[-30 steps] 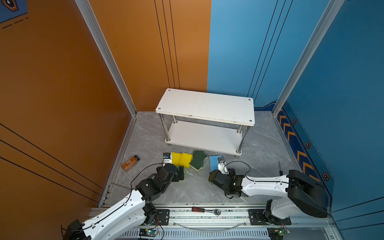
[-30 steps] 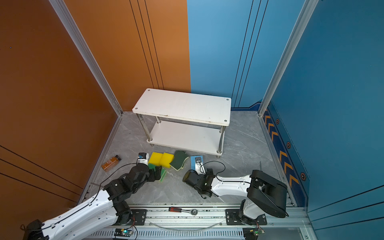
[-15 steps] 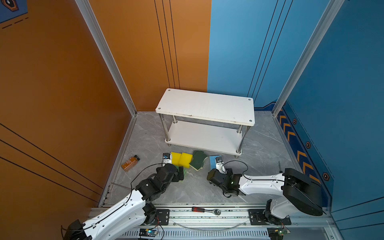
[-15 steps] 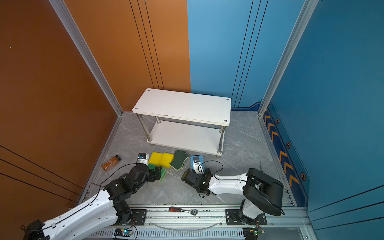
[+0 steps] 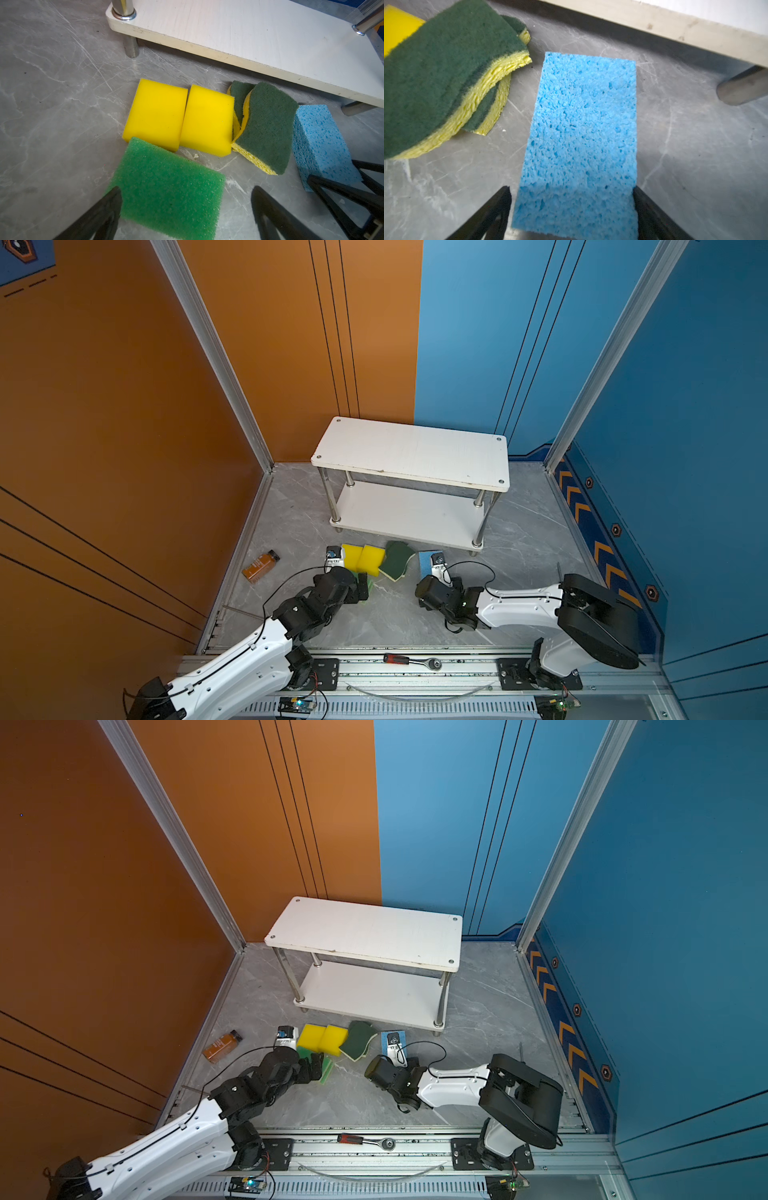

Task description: Place and organize the cleaning sponges onto the shelf

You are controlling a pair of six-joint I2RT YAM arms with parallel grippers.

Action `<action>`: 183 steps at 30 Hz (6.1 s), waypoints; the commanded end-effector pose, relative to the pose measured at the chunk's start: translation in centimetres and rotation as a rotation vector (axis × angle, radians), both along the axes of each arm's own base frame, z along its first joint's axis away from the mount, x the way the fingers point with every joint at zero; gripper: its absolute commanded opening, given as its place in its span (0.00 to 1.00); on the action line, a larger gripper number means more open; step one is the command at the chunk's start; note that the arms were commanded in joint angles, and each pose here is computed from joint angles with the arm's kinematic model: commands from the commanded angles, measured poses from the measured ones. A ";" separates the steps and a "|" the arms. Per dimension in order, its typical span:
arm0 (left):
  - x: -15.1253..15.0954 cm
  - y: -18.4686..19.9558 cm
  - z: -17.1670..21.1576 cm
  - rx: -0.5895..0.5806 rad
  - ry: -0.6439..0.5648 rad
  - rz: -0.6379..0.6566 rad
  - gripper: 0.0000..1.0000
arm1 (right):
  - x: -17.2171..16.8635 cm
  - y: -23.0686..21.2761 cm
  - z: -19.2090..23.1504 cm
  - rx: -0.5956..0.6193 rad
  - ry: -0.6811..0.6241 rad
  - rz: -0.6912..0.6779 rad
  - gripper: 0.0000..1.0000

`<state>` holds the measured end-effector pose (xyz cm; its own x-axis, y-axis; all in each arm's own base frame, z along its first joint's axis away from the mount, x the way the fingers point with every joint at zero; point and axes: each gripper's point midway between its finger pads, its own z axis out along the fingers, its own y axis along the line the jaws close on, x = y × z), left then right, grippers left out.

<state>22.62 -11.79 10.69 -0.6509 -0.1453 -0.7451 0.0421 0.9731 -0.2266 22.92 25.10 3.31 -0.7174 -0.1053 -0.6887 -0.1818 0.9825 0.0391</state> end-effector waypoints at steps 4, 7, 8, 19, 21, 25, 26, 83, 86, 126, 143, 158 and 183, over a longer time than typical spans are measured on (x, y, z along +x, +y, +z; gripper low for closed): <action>-0.1 0.2 -0.6 -0.005 0.019 0.007 0.97 | -0.1 0.0 -0.6 -0.012 0.016 0.011 0.81; -0.1 0.2 -0.7 -0.005 0.021 0.008 0.98 | -0.1 -0.2 -0.5 -0.013 0.014 0.006 0.76; -0.1 0.2 -0.7 -0.007 0.021 0.009 0.97 | -0.1 -0.2 -0.4 -0.012 0.014 0.005 0.74; -0.1 0.1 -0.4 -0.009 0.020 0.003 0.98 | -0.2 -0.3 1.3 0.007 0.013 0.006 0.65; -0.1 0.1 -0.4 -0.009 0.020 0.003 0.98 | -0.3 -0.3 1.9 0.012 0.017 0.010 0.63; 0.0 0.1 -0.3 -0.009 0.018 0.001 0.98 | -0.4 -0.3 2.6 0.029 0.032 0.017 0.62; 0.0 0.1 -0.2 -0.010 0.018 0.000 0.97 | -0.5 -0.3 2.7 0.031 0.037 0.018 0.62; 0.7 0.0 -0.2 -0.010 0.028 -0.011 0.98 | 3.2 -3.4 12.3 0.167 -0.078 -0.049 0.56; 0.7 -0.1 0.0 -0.013 0.026 -0.015 0.98 | 4.2 -4.8 12.4 0.150 -0.090 -0.085 0.55; 0.2 0.1 -0.6 -0.007 0.053 -0.038 0.98 | 12.5 -6.2 10.0 -0.069 -0.168 -0.255 0.55; 0.1 0.3 -0.6 -0.024 0.064 -0.020 0.97 | 13.3 -7.2 8.0 -0.141 -0.127 -0.277 0.57; 0.0 0.6 -0.2 -0.023 0.064 -0.009 0.98 | 13.4 -7.5 5.9 -0.171 -0.098 -0.299 0.57; -0.1 0.9 0.2 -0.028 0.061 0.010 0.98 | 12.9 -7.8 4.4 -0.177 -0.069 -0.264 0.59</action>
